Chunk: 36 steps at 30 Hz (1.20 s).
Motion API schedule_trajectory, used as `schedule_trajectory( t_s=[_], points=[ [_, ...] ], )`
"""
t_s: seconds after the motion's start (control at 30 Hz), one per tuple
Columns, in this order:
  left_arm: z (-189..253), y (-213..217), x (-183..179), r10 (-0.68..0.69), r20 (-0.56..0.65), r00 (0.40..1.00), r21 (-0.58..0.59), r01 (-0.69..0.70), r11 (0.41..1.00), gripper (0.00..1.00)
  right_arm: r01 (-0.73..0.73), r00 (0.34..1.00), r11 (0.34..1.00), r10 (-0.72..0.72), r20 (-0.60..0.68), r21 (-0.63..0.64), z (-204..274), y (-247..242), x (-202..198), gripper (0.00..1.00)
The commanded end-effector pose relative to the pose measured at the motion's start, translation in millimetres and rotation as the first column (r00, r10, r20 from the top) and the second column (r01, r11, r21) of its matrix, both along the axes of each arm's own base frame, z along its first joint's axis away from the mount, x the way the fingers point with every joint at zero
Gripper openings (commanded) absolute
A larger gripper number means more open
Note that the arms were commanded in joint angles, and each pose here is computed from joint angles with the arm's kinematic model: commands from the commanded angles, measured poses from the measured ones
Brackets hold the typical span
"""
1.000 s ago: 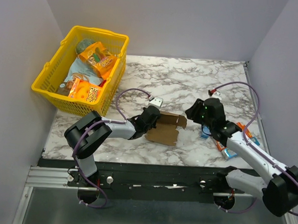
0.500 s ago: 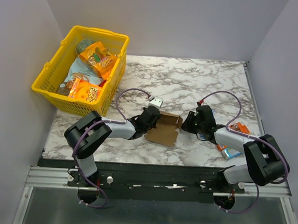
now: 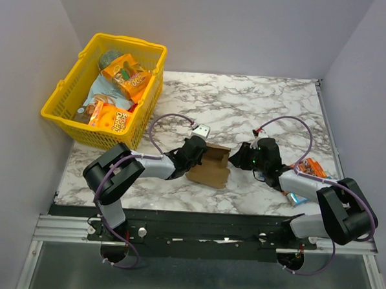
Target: Fold the paper box
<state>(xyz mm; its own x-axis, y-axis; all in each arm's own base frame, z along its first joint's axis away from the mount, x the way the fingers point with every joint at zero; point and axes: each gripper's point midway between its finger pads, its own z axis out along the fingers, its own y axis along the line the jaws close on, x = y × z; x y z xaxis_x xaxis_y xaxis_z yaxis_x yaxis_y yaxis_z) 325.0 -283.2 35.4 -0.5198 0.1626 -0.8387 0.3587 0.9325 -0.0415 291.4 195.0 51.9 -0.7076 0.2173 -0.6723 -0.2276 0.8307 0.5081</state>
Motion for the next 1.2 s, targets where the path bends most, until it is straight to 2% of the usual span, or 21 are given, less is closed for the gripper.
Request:
schedule_trajectory(
  t_s=[0.0,0.5,0.83,1.03,1.17],
  points=[
    [-34.8,18.6,-24.8,-0.028,-0.107,0.994,0.097,0.039,0.995,0.07,-0.088,0.991,0.994,0.081,0.106,0.067,23.5,20.1,3.1,0.41],
    [-36.2,15.6,-28.4,-0.051,-0.111,0.993,0.093,0.061,0.994,0.07,-0.223,0.951,0.970,0.195,0.239,0.097,38.6,45.9,4.2,0.41],
    [-38.5,14.9,-28.9,-0.053,-0.117,0.992,0.093,0.064,0.994,0.07,-0.310,0.920,0.944,0.267,0.286,0.116,43.8,55.1,-10.3,0.44],
    [-38.6,15.1,-29.2,-0.052,-0.116,0.992,0.096,0.063,0.993,0.07,-0.305,0.919,0.946,0.263,0.292,0.109,43.9,55.5,-8.9,0.46],
    [-38.2,15.8,-29.8,-0.053,-0.115,0.992,0.096,0.064,0.993,0.06,-0.249,0.935,0.965,0.218,0.279,0.081,38.2,47.8,-1.9,0.47]
  ],
)
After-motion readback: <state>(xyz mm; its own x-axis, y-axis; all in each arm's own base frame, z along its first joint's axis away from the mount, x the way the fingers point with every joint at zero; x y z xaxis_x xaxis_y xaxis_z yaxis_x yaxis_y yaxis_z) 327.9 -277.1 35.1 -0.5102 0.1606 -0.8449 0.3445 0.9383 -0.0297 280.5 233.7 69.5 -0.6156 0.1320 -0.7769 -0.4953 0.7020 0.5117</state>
